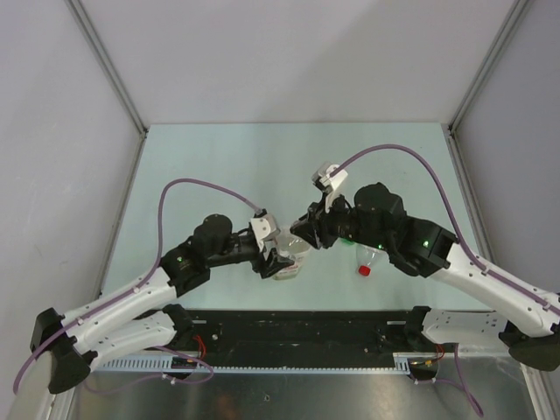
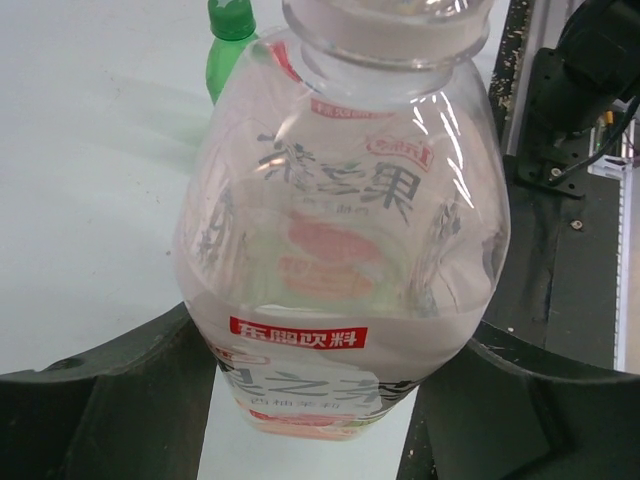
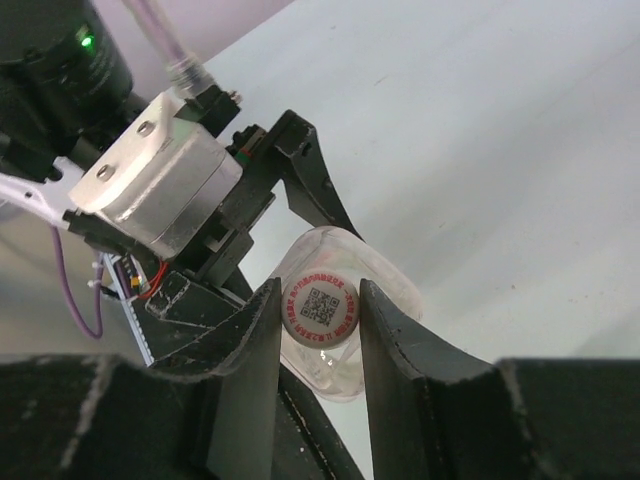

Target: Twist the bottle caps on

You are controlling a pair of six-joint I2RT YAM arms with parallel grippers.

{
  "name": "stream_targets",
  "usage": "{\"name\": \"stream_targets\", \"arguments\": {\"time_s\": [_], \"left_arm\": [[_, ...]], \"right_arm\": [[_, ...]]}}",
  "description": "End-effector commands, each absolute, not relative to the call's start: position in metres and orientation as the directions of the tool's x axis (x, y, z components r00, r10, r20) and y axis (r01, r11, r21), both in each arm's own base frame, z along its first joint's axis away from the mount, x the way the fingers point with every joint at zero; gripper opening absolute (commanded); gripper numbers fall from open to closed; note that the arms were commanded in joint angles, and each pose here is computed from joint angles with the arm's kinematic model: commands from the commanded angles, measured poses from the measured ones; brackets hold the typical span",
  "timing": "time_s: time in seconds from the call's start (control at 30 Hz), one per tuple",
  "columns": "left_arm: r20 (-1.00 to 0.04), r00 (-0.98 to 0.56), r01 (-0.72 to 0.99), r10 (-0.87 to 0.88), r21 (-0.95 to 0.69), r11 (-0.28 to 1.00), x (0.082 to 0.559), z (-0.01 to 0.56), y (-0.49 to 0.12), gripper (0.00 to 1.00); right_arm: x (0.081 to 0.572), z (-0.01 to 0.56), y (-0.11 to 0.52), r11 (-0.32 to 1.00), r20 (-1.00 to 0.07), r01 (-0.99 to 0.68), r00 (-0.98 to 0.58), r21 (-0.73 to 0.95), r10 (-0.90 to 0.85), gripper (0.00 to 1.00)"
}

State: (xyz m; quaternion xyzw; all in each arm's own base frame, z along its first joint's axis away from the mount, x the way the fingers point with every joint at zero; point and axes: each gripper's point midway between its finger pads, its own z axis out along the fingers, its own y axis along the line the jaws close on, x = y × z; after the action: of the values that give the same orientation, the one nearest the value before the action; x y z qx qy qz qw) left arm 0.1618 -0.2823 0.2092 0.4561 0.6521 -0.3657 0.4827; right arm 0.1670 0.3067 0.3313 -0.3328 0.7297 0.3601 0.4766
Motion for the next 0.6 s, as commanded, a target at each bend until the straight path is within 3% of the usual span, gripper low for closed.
{"name": "stream_targets", "arguments": {"time_s": [0.0,0.17,0.33,0.57], "left_arm": [[-0.996,0.026,0.928,0.086,0.056,0.368,0.182,0.273,-0.293,0.0],[-0.994,0.015,0.866,0.106,0.066,0.495,0.211,0.275,-0.289,0.0],[-0.993,-0.011,0.824,0.118,0.058,0.563,0.228,0.273,-0.288,0.0],[-0.991,-0.038,0.817,0.126,0.042,0.575,0.234,0.267,-0.292,0.0]], "right_arm": [[0.179,0.283,0.29,0.667,-0.865,-0.721,-0.444,0.188,-0.235,0.0],[0.214,0.248,0.272,0.894,-0.806,-0.392,-0.588,0.217,-0.062,0.0],[0.23,0.239,0.265,0.949,-0.793,-0.144,-0.591,0.282,0.146,0.0],[0.239,0.252,0.282,0.923,-0.801,-0.107,-0.539,0.371,0.259,0.0]]}}
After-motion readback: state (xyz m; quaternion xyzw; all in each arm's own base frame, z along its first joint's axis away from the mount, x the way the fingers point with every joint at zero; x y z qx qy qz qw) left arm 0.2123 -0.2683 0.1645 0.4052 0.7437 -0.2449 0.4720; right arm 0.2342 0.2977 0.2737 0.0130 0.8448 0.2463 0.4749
